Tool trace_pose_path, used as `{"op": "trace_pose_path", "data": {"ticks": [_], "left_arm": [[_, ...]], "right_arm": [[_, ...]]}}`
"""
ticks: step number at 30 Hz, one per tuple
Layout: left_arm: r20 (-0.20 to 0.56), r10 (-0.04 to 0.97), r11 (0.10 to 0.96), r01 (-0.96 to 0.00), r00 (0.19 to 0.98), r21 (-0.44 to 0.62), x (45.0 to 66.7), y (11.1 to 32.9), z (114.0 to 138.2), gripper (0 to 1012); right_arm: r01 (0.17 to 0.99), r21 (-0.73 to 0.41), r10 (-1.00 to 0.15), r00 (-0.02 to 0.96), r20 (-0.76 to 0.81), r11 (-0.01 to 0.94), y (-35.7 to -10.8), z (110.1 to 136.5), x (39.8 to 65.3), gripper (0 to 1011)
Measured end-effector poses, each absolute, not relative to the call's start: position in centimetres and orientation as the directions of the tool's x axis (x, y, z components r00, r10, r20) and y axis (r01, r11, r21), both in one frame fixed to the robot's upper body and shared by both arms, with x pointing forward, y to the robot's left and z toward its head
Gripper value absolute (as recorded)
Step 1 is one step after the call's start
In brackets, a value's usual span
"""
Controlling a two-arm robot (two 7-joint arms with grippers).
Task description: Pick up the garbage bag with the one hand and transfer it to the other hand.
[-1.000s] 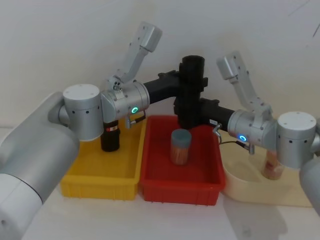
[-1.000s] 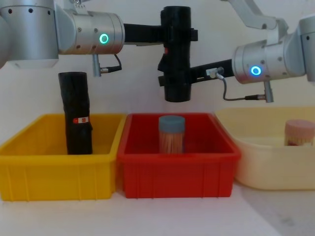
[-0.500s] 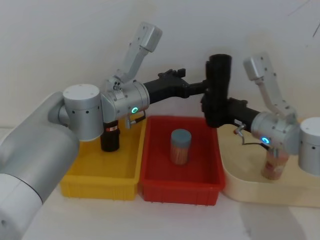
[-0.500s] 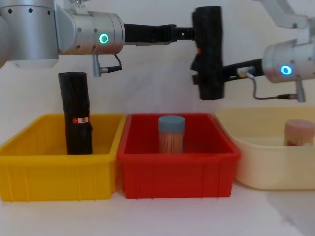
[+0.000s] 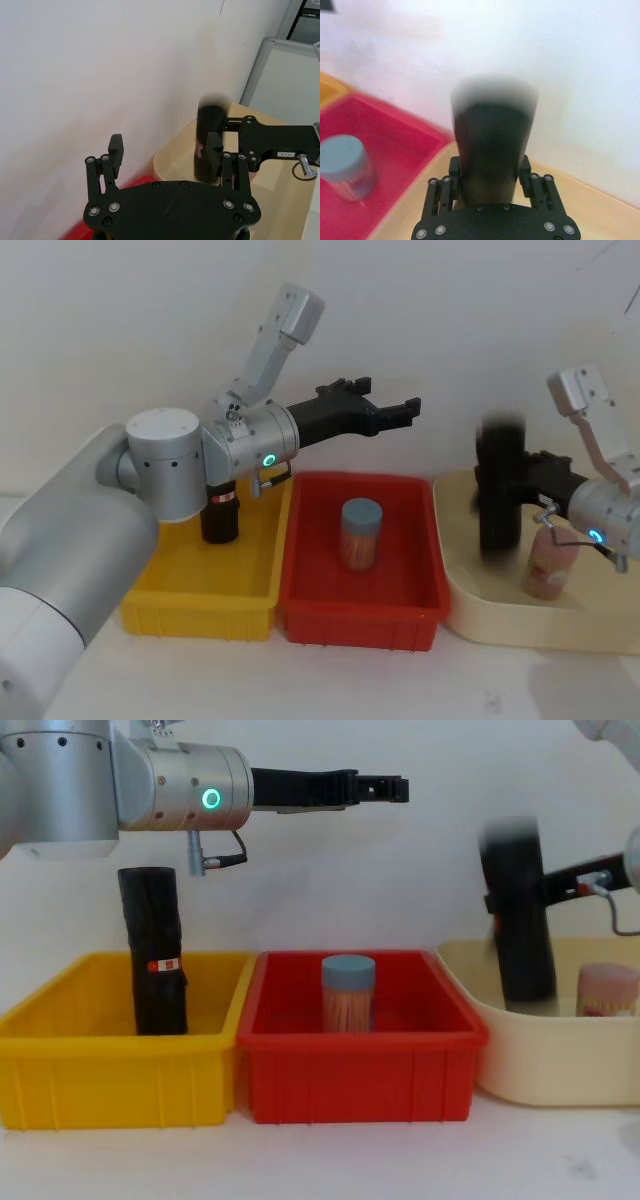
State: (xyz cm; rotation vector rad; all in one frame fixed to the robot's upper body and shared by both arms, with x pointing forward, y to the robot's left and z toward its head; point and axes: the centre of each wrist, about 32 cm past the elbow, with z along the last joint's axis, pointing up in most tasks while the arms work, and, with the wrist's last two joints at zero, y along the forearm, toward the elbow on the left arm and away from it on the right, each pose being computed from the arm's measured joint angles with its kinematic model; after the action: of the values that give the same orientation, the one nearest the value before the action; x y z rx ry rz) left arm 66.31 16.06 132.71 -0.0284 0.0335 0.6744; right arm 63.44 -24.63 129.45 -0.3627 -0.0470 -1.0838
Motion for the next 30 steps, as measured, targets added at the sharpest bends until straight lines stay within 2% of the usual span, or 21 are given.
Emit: {"op": "trace_pose_path", "data": {"ticks": [2,4,5,7,8,9,12,30], "left_arm": [[-0.040,0.624,0.781,-0.625,0.781,-0.015,66.3,16.1,132.7,1001],[-0.040,0.624,0.781,-0.625,0.781,-0.015,66.3,16.1,132.7,1001],[-0.040,0.624,0.781,-0.625,0.781,-0.015,66.3,16.1,132.7,1001],[-0.040,0.624,0.781,-0.625,0.781,-0.015,66.3,16.1,132.7,1001],[-0.040,0.624,0.781,-0.625,0.781,-0.015,66.3,16.1,132.7,1001],[-0.040,0.624,0.781,-0.625,0.781,-0.015,66.3,16.1,132.7,1001],[-0.040,0.624,0.781,-0.625,0.781,-0.015,66.3,16.1,132.7,1001],[-0.040,0.624,0.781,-0.625,0.781,-0.015,66.3,16.1,132.7,1001]], "right_arm": [[0.874,-0.283,-0.857,0.461,0.231,0.394,-25.1,129.5,63.3,733],[0.876,-0.297,-0.857,0.454,0.245,0.380,-25.4,129.4,63.2,768],[0.877,-0.301,-0.857,0.452,0.250,0.375,-25.5,129.4,63.1,824],[0.878,-0.307,-0.856,0.448,0.258,0.367,-25.7,129.4,63.0,851],[0.879,-0.313,-0.856,0.445,0.264,0.360,-25.8,129.4,63.0,909],[0.879,-0.317,-0.856,0.443,0.267,0.356,-25.9,129.4,62.9,909],[0.880,-0.326,-0.855,0.437,0.278,0.344,-26.1,129.4,62.8,998],[0.891,-0.316,-0.865,0.415,0.281,0.325,-26.9,129.7,62.0,999]]}}
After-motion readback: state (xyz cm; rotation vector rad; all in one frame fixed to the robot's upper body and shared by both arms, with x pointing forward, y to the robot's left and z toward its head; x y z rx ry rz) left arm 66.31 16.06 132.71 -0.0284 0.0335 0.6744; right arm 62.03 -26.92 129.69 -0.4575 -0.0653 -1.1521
